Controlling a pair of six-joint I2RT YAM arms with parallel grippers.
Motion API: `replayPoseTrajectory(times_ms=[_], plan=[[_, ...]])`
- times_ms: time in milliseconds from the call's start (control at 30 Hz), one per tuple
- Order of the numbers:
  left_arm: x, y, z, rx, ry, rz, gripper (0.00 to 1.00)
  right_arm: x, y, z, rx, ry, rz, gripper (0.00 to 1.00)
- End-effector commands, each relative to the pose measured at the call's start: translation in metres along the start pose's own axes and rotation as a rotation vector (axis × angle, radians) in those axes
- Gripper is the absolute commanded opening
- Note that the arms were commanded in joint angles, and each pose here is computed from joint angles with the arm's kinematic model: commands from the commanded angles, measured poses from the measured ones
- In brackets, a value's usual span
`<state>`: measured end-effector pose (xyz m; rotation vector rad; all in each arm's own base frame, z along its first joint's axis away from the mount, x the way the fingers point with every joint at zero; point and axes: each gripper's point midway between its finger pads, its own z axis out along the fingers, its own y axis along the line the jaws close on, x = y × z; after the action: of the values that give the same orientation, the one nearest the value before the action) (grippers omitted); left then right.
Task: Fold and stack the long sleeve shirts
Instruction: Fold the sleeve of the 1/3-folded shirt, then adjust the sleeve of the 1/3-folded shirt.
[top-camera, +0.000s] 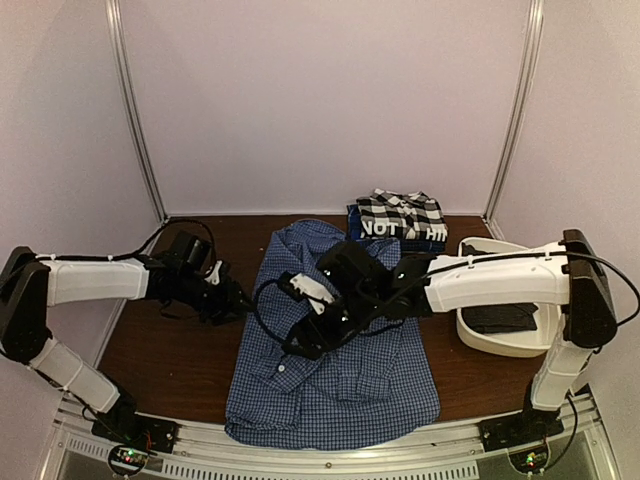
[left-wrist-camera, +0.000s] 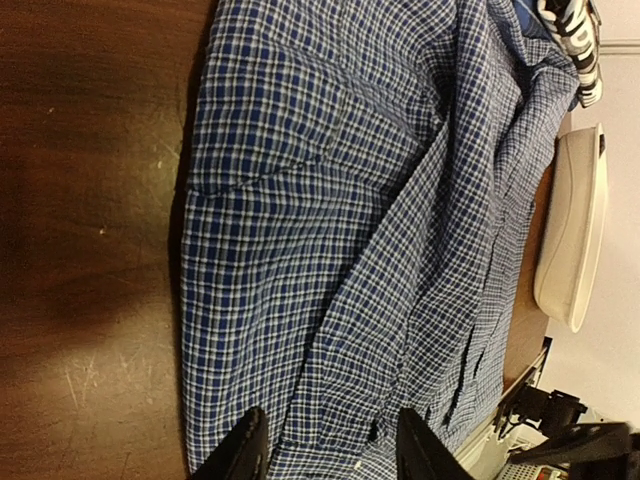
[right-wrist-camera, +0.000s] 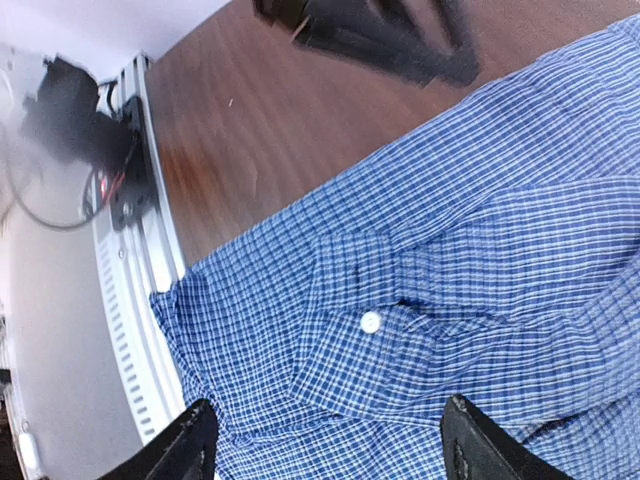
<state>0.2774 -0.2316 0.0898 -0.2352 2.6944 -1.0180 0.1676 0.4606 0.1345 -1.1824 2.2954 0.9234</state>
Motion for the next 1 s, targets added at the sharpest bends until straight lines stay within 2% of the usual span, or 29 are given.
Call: replayPoseTrajectory(times_ms=[0,133,300,367,600,967], plan=[[-0.007,-0.015,0.006,0.062,0.026,0.085,0.44,-0.038,-0.046,-0.039,0.107,-0.144,0.086,0.77],[0.001,-0.015,0.013,0.058,0.072,0.113,0.44,-0.039,-0.094,-0.047,0.176,-0.19,0.216,0.72],[0.024,-0.009,0.029,0.014,0.156,0.178,0.44,-0.052,-0.135,-0.047,0.213,-0.253,0.297,0.67],[0.023,-0.015,0.036,0.003,0.155,0.22,0.44,-0.062,-0.145,-0.043,0.216,-0.271,0.307,0.65],[-0.035,-0.054,0.058,-0.01,0.042,0.349,0.44,-0.067,-0.184,-0.036,0.238,-0.314,0.375,0.62],[-0.069,-0.062,0.116,-0.024,0.073,0.409,0.43,-0.054,-0.204,-0.036,0.224,-0.317,0.436,0.6]])
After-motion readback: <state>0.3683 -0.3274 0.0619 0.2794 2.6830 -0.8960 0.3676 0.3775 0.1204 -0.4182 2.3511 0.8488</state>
